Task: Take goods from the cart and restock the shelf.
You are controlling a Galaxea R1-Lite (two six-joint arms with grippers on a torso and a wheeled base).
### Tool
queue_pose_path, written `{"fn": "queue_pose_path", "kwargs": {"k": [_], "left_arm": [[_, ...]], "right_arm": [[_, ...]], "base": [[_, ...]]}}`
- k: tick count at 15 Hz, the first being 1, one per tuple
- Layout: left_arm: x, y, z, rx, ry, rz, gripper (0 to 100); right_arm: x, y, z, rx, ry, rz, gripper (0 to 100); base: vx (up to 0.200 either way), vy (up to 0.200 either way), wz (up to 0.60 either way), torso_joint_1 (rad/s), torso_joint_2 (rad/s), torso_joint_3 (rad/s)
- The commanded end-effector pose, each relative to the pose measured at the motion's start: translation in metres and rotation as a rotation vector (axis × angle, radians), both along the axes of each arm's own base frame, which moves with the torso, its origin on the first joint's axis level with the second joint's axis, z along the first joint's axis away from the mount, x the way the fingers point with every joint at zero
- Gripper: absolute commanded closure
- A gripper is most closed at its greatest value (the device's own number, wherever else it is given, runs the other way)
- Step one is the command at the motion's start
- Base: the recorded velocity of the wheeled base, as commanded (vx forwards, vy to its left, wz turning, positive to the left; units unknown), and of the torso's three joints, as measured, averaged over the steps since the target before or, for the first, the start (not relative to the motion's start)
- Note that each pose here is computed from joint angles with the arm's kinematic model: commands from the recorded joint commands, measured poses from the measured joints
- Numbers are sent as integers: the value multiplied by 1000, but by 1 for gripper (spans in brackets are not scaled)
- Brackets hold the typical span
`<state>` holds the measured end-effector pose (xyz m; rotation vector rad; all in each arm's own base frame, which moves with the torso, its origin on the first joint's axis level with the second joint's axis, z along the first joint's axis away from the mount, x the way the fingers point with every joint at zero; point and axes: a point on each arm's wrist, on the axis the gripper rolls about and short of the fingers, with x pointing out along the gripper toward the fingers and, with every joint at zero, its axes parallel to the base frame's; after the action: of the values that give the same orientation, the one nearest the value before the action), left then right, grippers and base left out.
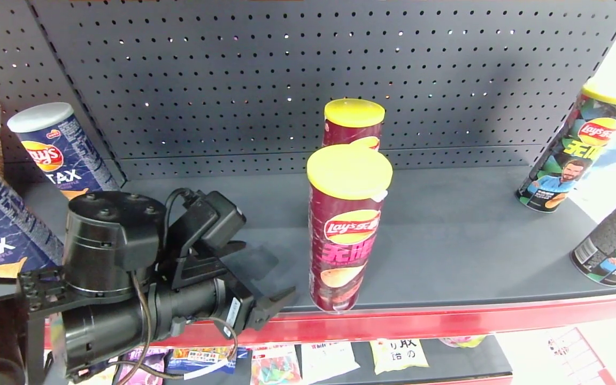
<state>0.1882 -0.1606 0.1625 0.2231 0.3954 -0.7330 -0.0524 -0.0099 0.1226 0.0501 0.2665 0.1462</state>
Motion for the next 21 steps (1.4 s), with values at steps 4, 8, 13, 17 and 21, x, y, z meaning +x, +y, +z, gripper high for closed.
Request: {"fn": "queue_pose_path", "kwargs": {"k": [4,8,13,17,21], "left_arm": [[5,-5,-3,7,7,-4,0],[12,-11,-1,-3,4,-15,0],[21,-19,1,-7,-1,-15,0],[23,-19,-1,-3,4,-14,0],[30,-24,4,-16,-11,-11,0]], "right_arm": [[1,0,-2,-2,14,2,0],[1,0,-1,-2,13,1,0],[1,0,0,-2,10,-1,0],[1,0,0,-2,8,1,0],[1,0,0,-2,7,-1,0]], "base": [[0,0,0,0,0,0],[0,0,0,0,0,0],[0,0,0,0,0,0],[0,0,0,0,0,0],[0,0,0,0,0,0]]}}
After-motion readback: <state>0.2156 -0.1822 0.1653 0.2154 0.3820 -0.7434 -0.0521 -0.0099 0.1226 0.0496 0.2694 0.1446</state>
